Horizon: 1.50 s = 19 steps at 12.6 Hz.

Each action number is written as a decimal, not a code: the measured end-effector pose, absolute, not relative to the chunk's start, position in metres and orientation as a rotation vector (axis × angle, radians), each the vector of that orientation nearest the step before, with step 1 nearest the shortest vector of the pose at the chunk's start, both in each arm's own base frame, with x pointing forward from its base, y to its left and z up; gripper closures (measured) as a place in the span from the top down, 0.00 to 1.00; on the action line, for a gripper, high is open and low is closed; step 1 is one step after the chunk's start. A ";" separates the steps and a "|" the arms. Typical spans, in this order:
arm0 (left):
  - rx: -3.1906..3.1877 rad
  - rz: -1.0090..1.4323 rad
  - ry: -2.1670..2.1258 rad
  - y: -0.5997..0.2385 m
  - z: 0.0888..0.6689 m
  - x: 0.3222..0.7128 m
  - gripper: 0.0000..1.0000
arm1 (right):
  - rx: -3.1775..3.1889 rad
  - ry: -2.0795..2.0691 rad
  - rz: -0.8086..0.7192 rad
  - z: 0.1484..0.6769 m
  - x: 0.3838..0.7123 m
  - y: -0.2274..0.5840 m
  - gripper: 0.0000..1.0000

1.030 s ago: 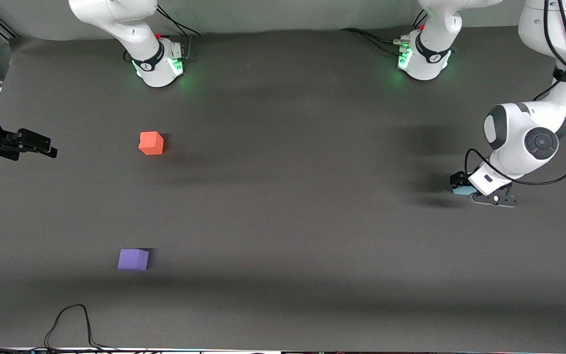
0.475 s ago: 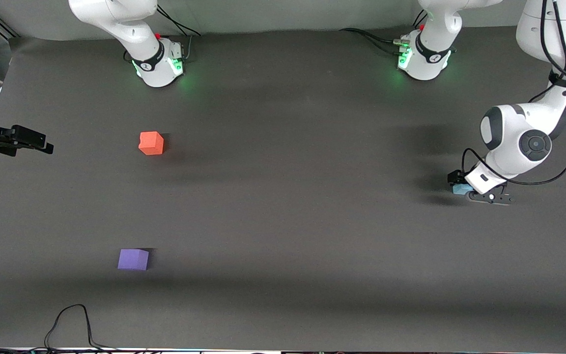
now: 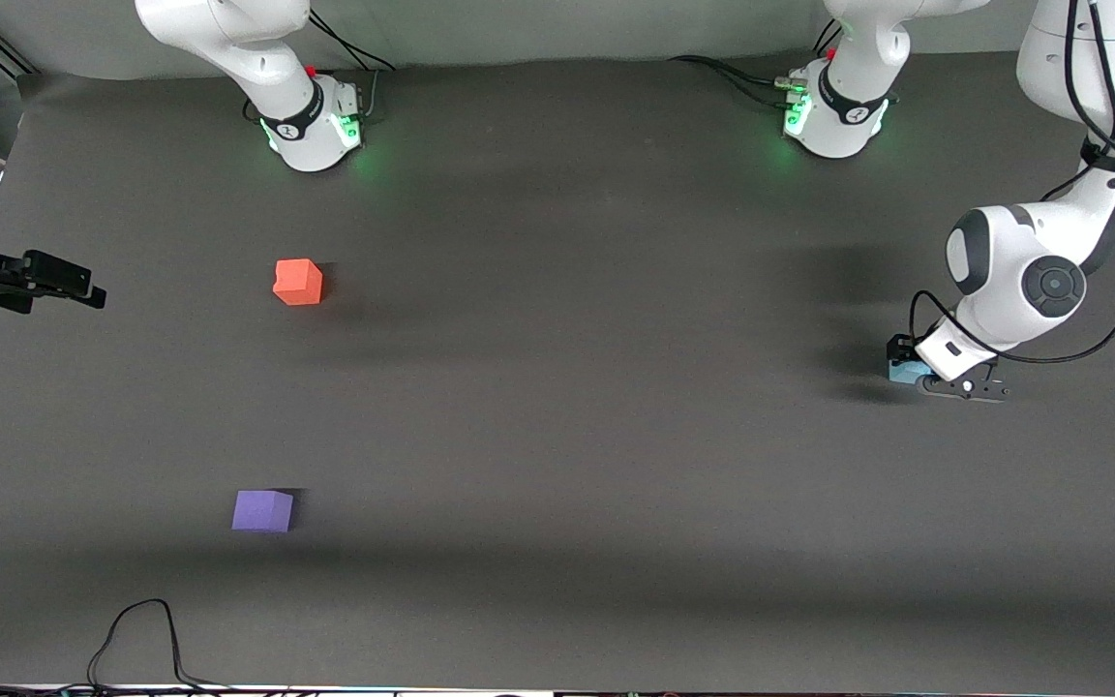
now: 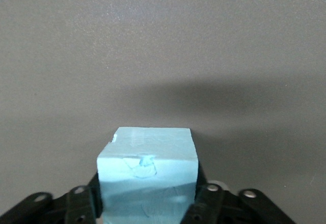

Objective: Place blue block between orange and purple blocks
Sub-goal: 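Lift the blue cube with the left gripper and carry it toward the table middle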

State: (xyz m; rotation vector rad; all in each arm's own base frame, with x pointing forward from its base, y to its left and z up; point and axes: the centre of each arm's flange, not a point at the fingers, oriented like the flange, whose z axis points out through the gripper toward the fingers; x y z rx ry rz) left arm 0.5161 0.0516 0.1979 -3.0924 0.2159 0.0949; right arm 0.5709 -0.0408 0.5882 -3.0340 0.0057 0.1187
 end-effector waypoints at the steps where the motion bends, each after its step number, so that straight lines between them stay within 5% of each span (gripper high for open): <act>1: -3.092 0.098 0.216 0.052 0.198 0.516 0.59 | -3.011 0.004 0.105 0.586 0.575 -0.037 1.00; 4: -3.090 0.172 0.207 0.055 0.221 0.536 0.59 | -3.003 -0.005 0.069 0.595 0.579 -0.033 1.00; 10: -3.083 0.306 0.098 0.037 0.415 0.616 0.59 | -3.038 -0.004 0.067 0.597 0.579 -0.037 1.00; 15: -3.147 0.211 -0.217 -0.132 0.489 0.621 0.59 | -3.040 -0.034 0.114 0.582 0.585 -0.026 0.96; 19: -3.125 0.163 -0.415 -0.315 0.474 0.594 0.59 | -3.040 -0.049 0.150 0.578 0.584 -0.019 1.00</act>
